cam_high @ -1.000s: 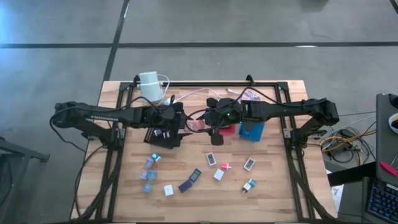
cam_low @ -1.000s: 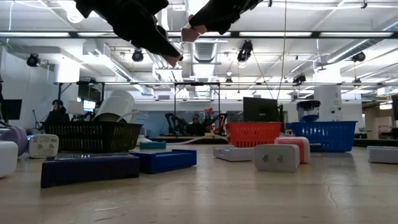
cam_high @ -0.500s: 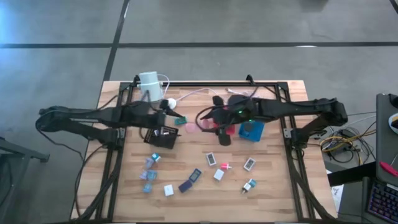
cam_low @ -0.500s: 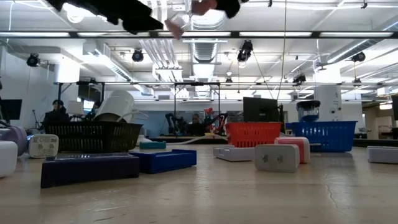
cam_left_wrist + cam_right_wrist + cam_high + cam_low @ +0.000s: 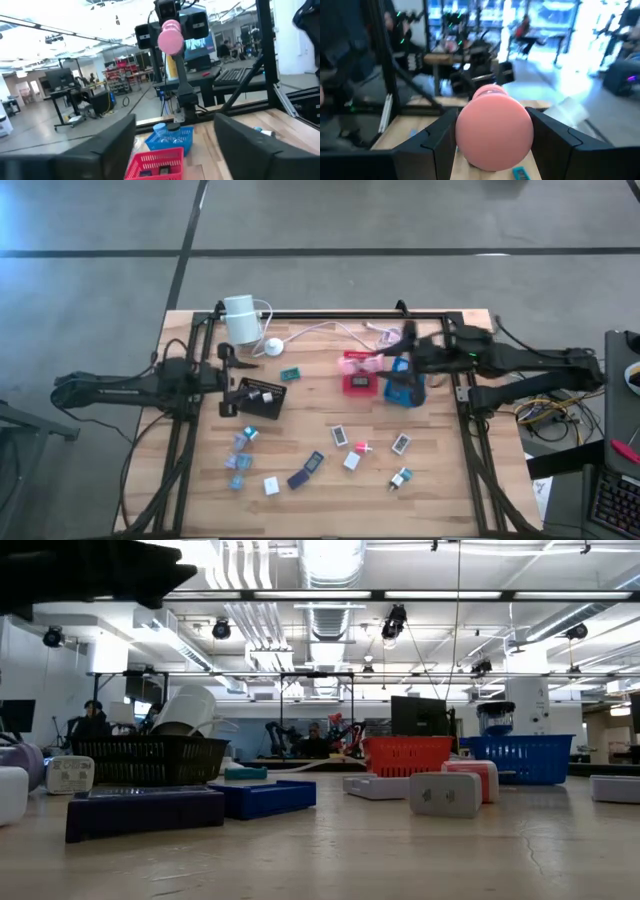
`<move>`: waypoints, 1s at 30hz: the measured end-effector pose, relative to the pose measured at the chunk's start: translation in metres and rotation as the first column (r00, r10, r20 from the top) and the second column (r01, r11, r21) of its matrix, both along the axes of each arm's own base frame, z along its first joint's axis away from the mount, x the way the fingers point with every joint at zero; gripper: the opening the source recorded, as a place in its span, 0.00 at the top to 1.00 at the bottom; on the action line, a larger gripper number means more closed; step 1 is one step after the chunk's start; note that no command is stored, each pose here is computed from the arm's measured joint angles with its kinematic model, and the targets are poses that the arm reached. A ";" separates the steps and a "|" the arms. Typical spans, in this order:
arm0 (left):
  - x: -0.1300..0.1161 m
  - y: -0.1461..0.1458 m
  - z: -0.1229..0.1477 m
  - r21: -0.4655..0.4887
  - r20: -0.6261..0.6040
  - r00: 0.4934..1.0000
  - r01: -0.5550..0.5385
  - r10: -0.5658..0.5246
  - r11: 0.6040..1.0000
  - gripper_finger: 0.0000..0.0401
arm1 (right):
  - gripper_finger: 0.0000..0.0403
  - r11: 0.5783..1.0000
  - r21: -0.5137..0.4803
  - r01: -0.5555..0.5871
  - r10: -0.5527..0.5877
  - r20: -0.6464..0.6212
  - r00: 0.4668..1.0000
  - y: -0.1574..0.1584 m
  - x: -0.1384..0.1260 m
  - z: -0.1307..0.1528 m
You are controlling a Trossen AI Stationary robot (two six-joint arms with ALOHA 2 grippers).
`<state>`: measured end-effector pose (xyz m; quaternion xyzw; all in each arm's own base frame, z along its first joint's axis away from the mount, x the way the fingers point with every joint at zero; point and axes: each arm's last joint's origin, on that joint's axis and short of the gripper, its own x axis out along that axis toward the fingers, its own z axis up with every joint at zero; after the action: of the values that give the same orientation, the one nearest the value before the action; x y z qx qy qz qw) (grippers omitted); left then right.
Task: Pick & Place Office items
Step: Put the pink hourglass into the blue bin
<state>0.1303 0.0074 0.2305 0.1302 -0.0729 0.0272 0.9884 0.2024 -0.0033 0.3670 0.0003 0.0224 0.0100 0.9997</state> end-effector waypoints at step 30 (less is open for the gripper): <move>-0.015 -0.001 -0.016 0.013 0.052 0.999 -0.005 0.005 1.000 0.95 | 0.51 0.993 -0.001 0.116 -0.107 0.386 0.916 0.000 -0.120 -0.131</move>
<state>0.1156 0.0067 0.2140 0.1363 -0.0984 0.0325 0.9852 0.0822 -0.0029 0.2360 -0.0122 -0.1743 -0.0474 0.9835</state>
